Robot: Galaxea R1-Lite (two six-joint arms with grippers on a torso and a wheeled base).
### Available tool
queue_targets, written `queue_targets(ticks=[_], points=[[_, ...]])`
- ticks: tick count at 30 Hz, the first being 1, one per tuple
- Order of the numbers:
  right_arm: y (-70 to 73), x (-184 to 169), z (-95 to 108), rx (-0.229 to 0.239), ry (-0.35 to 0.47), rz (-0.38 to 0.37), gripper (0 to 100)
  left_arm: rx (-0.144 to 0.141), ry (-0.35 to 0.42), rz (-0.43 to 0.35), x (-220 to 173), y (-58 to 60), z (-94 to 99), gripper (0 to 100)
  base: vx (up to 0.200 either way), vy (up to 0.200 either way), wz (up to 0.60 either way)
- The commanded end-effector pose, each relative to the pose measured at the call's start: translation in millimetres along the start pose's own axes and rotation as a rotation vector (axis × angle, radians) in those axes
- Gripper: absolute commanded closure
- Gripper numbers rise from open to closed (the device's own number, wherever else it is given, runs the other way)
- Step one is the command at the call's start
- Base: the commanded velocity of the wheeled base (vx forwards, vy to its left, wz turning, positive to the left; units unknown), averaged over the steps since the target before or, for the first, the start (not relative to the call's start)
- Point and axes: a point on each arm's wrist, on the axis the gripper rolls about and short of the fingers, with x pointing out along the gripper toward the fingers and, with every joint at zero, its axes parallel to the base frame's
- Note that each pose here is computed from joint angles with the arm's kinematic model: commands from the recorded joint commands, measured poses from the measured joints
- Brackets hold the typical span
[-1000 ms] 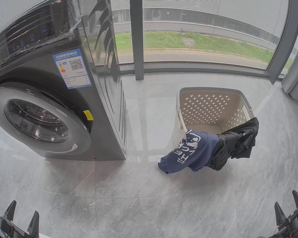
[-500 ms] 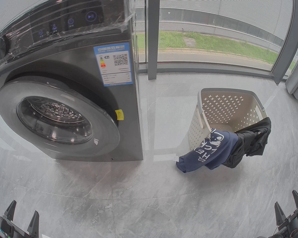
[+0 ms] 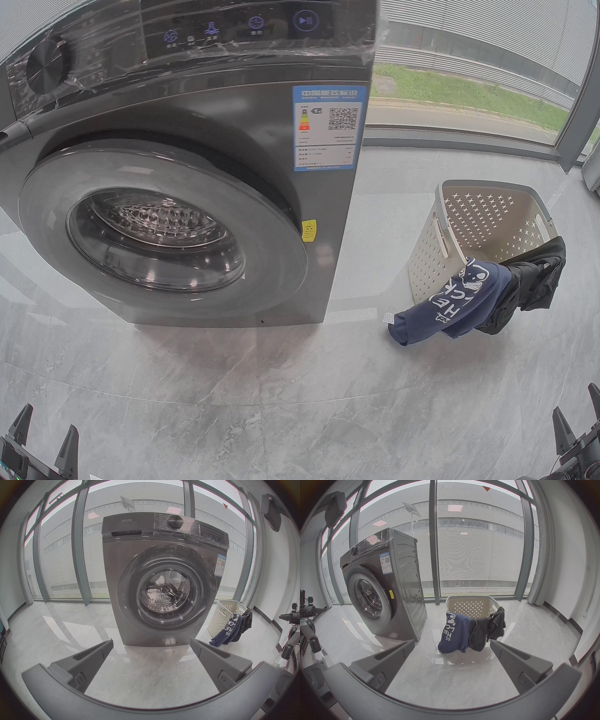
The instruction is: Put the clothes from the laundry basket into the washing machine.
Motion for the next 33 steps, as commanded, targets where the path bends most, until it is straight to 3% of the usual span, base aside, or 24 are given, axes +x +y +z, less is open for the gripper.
queue_targets(ticks=[1, 5, 20, 26, 33], points=[[0.0, -0.1, -4.8, 0.000, 0.000, 0.000, 0, 0.000, 0.005, 0.002, 0.4, 0.2, -4.2, 0, 0.000, 0.000, 0.00], [0.0, -0.1, -4.8, 0.000, 0.000, 0.000, 0, 0.000, 0.005, 0.002, 0.4, 0.2, -4.2, 0, 0.000, 0.000, 0.00], [0.0, 0.1, -4.8, 0.000, 0.001, 0.000, 0, 0.000, 0.005, 0.002, 0.4, 0.2, -4.2, 0, 0.000, 0.200, 0.00], [0.0, 0.1, -4.8, 0.001, 0.001, -0.001, 0, 0.000, 0.005, 0.002, 0.4, 0.2, -4.2, 0, 0.000, 0.000, 0.30], [0.0, 0.1, -4.8, 0.001, 0.001, -0.001, 0, 0.000, 0.005, 0.002, 0.4, 0.2, -4.2, 0, 0.000, 0.200, 0.00]])
